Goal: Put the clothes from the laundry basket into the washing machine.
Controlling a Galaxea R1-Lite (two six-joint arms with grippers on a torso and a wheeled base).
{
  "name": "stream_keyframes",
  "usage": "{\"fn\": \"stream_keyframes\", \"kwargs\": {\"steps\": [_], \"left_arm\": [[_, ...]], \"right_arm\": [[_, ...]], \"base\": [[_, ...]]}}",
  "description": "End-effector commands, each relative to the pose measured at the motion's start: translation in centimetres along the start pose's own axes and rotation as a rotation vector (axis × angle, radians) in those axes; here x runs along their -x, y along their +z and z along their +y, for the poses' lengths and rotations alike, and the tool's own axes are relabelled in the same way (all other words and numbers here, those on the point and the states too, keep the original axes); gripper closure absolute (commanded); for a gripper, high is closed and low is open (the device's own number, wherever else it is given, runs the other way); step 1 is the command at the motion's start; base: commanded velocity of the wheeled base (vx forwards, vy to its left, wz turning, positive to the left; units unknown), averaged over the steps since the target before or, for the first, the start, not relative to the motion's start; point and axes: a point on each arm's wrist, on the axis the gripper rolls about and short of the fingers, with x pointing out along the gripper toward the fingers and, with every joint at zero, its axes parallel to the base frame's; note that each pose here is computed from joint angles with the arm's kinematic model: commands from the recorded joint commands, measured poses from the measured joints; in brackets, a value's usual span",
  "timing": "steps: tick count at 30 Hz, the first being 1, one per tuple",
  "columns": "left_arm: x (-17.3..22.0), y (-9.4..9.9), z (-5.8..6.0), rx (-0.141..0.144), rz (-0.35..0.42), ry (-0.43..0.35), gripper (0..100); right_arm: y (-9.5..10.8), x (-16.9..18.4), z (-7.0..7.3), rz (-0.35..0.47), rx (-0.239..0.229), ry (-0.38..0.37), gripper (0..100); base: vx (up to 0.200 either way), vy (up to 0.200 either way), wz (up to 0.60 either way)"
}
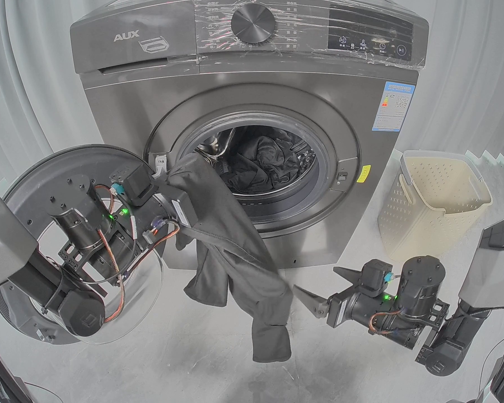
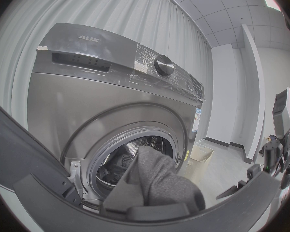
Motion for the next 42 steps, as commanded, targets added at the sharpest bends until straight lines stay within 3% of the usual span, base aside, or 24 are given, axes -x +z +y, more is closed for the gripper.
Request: {"fn": "stream_keyframes", "kwargs": {"steps": [1,3,4,6,8,13,18,23,28,35,42], "left_arm": [[-0.9,-0.2,-0.3,0.003,-0.010,-0.006,100],[-1.0,-0.1,-0.3,0.003,-0.015,-0.006,100],[-1.1,0.0,-0.3,0.003,-0.019,-0.006,100],[-1.2,0.1,-0.3,0.002,-0.022,-0.006,100],[-1.2,0.2,-0.3,0.003,-0.024,-0.008,100],[-1.5,0.4,-1.2,0.010,-0.033,-0.033,100],[-1.6,0.8,-1.9,0.017,-0.032,-0.055,100],[-1.8,1.0,-2.6,0.021,-0.038,-0.074,100],[-2.2,1.6,-2.9,0.023,-0.063,-0.084,100],[-2.2,1.7,-3.0,0.026,-0.063,-0.087,100],[-1.8,2.4,-3.9,0.036,-0.052,-0.109,100]], "right_arm": [[-2.6,-0.2,0.1,0.111,0.022,0.022,0],[-3.8,0.3,0.0,0.170,0.034,0.029,0],[-5.0,1.1,-0.1,0.238,0.057,0.051,0],[-5.8,1.0,-0.1,0.272,0.075,0.059,0],[-5.6,-0.2,-0.1,0.238,0.075,0.061,0],[-2.7,-4.7,0.8,0.034,0.062,0.064,0],[-2.5,-8.3,1.2,-0.045,0.074,0.092,0],[-3.2,-11.6,1.0,-0.087,0.076,0.104,0],[-4.7,-13.5,0.7,-0.069,0.078,0.102,0],[-5.2,-15.5,1.2,-0.098,0.080,0.132,0],[-5.4,-18.4,1.2,-0.130,0.091,0.129,0]], "base": [[0.000,0.000,0.00],[0.000,0.000,0.00],[0.000,0.000,0.00],[0.000,0.000,0.00],[0.000,0.000,0.00],[0.000,0.000,0.00],[0.000,0.000,0.00],[0.000,0.000,0.00],[0.000,0.000,0.00],[0.000,0.000,0.00],[0.000,0.000,0.00]]}}
